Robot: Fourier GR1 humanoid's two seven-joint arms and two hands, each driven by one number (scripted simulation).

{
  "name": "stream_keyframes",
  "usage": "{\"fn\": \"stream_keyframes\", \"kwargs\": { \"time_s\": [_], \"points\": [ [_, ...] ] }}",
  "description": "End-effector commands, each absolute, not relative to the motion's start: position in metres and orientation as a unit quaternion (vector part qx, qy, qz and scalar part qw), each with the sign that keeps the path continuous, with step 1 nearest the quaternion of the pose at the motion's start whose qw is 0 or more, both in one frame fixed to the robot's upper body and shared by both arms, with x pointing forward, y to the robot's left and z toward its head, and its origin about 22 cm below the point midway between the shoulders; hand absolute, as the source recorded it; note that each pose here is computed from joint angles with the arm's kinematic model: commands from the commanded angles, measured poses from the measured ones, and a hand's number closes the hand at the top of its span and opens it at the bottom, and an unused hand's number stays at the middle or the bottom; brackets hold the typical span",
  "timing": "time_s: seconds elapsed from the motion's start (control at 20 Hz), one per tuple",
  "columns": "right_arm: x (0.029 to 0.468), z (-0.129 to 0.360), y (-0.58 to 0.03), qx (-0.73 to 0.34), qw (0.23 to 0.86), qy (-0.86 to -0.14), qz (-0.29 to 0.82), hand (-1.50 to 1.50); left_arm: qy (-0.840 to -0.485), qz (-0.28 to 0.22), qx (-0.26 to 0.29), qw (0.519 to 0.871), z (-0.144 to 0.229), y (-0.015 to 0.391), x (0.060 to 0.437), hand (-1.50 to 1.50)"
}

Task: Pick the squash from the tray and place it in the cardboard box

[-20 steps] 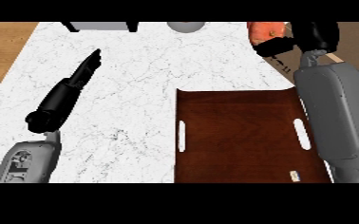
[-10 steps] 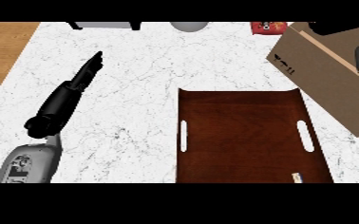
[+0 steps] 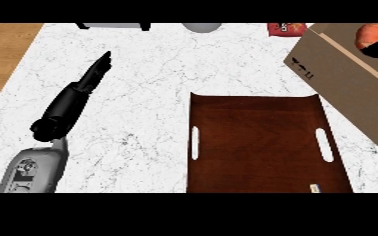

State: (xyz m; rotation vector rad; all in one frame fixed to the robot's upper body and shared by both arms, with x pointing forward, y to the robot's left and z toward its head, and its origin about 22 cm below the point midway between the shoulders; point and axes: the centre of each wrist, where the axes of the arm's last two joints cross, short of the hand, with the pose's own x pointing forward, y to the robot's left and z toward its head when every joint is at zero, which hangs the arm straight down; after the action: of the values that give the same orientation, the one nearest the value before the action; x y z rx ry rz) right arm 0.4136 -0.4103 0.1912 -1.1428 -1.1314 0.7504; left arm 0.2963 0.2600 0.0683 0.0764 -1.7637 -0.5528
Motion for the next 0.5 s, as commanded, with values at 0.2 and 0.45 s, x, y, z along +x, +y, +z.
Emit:
{"fn": "stream_keyframes", "kwargs": {
  "time_s": [0.2, 0.45],
  "points": [
    [0.393, 0.170, -0.462, -0.450, 0.697, -0.392, 0.398, 1.50, -0.762, -0.241, 0.031, 0.600, 0.066, 0.268, 0.294, 0.00],
    [0.388, 0.169, -0.472, -0.374, 0.701, -0.429, 0.430, -1.50, -0.765, -0.241, 0.024, 0.596, 0.067, 0.247, 0.303, 0.00]
  ]
}}
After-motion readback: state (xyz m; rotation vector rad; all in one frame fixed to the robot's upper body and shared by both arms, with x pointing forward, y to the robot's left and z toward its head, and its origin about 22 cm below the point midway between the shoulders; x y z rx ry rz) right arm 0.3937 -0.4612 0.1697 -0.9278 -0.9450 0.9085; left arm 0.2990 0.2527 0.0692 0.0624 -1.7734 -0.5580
